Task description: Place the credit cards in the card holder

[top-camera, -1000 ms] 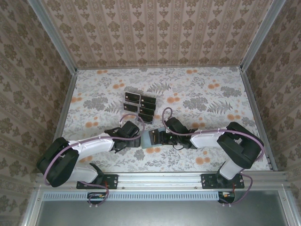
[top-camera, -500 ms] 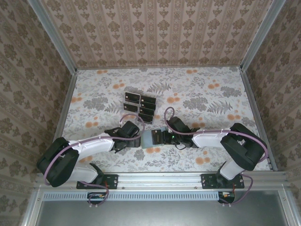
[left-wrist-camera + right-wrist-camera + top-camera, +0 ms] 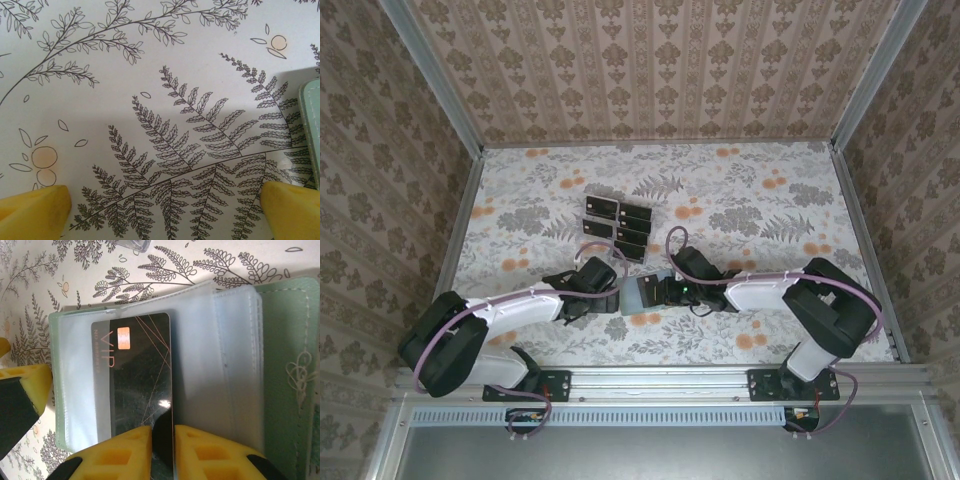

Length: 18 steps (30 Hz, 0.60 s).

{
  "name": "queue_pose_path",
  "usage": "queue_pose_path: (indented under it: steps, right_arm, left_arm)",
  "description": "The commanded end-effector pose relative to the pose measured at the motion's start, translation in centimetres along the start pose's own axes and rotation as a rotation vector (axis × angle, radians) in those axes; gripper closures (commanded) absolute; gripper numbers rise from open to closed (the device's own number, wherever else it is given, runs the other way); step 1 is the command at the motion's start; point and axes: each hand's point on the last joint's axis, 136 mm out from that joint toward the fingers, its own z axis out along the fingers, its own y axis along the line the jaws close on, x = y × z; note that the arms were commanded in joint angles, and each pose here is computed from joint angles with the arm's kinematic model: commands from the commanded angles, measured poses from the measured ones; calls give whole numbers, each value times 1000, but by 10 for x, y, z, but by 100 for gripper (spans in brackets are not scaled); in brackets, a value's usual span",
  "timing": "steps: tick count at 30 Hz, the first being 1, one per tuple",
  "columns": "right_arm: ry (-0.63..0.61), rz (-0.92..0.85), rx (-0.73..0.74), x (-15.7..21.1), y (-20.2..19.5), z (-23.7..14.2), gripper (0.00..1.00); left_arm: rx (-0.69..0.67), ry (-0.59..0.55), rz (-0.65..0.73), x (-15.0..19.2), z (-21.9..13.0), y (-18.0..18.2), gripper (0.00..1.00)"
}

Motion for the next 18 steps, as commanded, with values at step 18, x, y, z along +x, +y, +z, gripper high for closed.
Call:
queue_pose_path:
  steps: [18]
  right_arm:
    - [61, -13, -34, 19, 20, 14, 81]
  left_arm:
    - [24, 39, 25, 8, 10, -7, 0]
